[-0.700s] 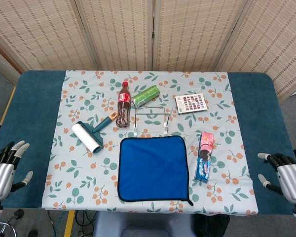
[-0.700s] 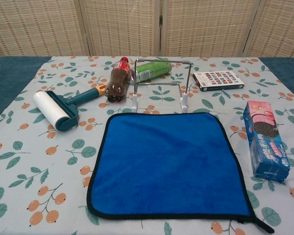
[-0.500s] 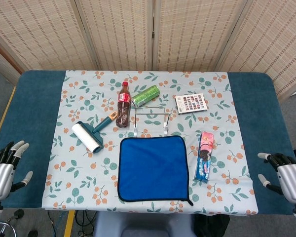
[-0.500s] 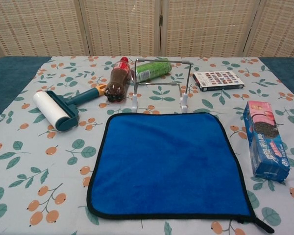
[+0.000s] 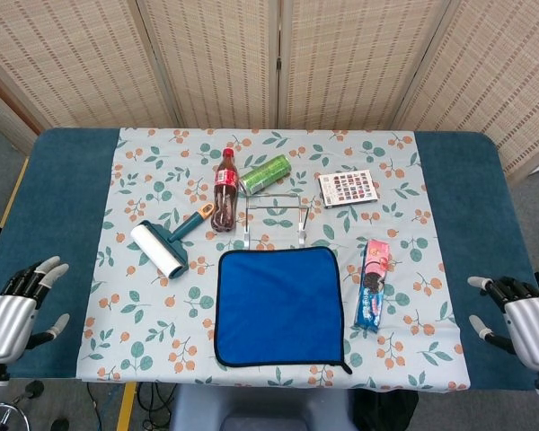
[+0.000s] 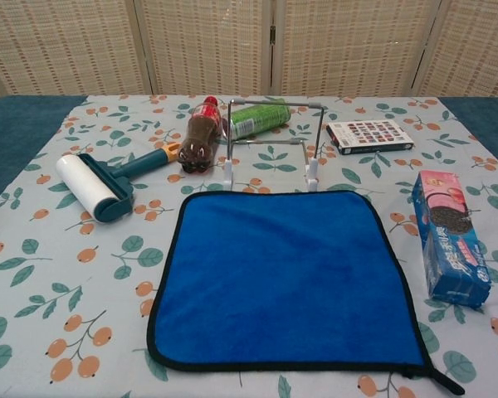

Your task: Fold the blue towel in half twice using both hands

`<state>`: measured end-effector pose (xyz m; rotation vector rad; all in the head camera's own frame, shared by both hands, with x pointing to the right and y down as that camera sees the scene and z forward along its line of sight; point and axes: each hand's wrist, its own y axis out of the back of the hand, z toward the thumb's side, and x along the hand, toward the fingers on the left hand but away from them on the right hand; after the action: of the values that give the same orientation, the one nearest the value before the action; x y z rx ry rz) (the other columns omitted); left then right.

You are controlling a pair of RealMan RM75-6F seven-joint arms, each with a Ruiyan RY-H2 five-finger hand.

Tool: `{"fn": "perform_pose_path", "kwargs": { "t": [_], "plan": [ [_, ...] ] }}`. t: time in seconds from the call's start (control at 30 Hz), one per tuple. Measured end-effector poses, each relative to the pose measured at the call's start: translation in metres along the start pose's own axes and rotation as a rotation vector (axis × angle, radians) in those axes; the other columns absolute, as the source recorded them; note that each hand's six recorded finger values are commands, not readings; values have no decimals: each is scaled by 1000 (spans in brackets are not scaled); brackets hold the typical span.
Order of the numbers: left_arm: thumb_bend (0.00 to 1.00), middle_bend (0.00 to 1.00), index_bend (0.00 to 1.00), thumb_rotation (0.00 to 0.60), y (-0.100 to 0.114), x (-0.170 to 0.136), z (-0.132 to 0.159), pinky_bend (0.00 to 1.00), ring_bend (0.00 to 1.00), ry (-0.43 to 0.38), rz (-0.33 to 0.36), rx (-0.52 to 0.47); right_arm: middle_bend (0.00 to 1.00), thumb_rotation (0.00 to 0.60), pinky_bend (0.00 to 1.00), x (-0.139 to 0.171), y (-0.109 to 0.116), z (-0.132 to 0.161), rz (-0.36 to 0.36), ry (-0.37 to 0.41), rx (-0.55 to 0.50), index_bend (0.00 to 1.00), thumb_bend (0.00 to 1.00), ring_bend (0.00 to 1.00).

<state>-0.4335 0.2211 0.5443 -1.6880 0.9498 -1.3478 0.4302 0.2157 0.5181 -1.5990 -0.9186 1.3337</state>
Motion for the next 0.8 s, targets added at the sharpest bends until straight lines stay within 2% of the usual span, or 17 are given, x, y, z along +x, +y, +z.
{"fn": "perform_pose_path", "kwargs": {
  "t": [0.07,0.27,0.43,0.57,0.7,0.8],
  "plan": [
    [248,278,187,600,-1,1,6,360,279,-43,-10,-1,458,600,442,-1,2,3,-6,13,1,298,250,364],
    [248,375,209,600,-9,10,28,477,356,-198,-50,-5,493,600,492,1,4,17,-9,58,8,299,247,420],
    [248,491,234,600,-17,18,52,621,439,-323,-74,1,532,600,546,2,1,32,11,115,12,307,228,465],
    [248,589,255,600,-23,24,75,742,503,-433,-88,10,583,600,662,1,-4,48,40,181,9,314,225,543],
    [248,813,291,600,-30,27,103,866,690,-548,-99,23,688,600,795,0,-15,64,86,247,4,321,214,668],
    [248,883,307,600,-37,28,121,921,758,-622,-114,34,778,600,884,-2,-25,79,119,308,2,335,205,747]
  ]
}}
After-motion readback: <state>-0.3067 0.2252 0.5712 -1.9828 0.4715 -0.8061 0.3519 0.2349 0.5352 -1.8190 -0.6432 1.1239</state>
